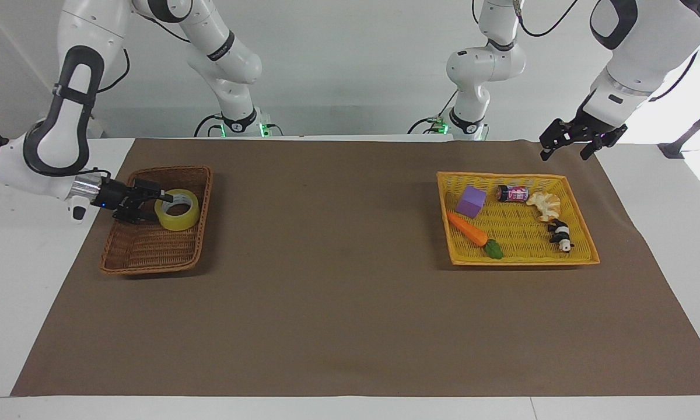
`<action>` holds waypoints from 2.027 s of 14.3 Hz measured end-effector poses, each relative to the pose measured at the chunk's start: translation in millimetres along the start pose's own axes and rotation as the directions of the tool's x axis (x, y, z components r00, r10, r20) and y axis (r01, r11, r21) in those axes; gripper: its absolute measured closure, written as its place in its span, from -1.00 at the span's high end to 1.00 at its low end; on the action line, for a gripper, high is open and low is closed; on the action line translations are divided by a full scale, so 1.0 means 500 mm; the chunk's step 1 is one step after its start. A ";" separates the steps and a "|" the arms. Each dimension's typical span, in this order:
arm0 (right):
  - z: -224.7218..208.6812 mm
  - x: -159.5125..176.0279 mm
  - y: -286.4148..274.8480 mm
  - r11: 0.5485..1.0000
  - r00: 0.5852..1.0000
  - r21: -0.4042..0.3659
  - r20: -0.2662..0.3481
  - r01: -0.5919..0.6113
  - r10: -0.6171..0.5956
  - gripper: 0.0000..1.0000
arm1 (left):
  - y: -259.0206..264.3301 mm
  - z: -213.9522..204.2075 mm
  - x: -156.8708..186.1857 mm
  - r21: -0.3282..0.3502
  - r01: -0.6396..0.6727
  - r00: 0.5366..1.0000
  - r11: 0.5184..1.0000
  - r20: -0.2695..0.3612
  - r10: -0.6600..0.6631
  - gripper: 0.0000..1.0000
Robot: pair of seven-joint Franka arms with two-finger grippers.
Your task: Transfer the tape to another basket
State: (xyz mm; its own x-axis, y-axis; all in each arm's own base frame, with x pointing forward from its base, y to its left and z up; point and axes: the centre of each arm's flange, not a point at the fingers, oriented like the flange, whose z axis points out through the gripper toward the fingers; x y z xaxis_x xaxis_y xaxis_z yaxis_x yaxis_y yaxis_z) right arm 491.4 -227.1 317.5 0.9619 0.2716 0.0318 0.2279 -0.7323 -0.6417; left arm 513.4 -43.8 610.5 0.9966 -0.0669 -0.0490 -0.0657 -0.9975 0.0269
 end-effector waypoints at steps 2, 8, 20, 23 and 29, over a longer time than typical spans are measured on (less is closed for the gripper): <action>-0.030 0.023 -0.037 0.991 0.997 -0.119 0.058 0.062 -0.056 1.00 | -0.004 -0.009 -0.001 0.002 0.003 1.000 1.000 0.002 -0.003 0.99; -0.113 0.121 -0.268 0.902 0.979 -0.393 0.163 0.178 -0.122 1.00 | -0.017 -0.004 0.004 0.023 0.009 1.000 1.000 0.023 -0.010 0.99; -0.329 0.159 -0.560 0.773 0.961 -0.584 -0.050 -0.248 0.271 1.00 | -0.020 0.000 0.003 0.023 0.013 1.000 1.000 0.027 -0.013 0.99; -0.297 0.181 -0.586 0.767 0.965 -0.602 -0.022 -0.221 0.261 1.00 | -0.020 0.000 0.003 0.023 0.013 1.000 1.000 0.027 -0.014 0.99; -0.297 0.188 -0.598 0.751 0.956 -0.607 -0.052 -0.261 0.289 1.00 | -0.020 0.000 0.003 0.023 0.013 1.000 1.000 0.027 -0.014 0.99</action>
State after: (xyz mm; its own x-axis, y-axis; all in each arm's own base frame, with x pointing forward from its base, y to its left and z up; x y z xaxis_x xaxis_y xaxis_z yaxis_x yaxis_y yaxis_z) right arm 536.1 -75.5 625.9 0.9932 0.0149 -0.1151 0.0121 -0.9996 -0.0250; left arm 515.7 -33.7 610.2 0.9956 -0.0540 -0.0765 -0.0540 -0.9985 0.0029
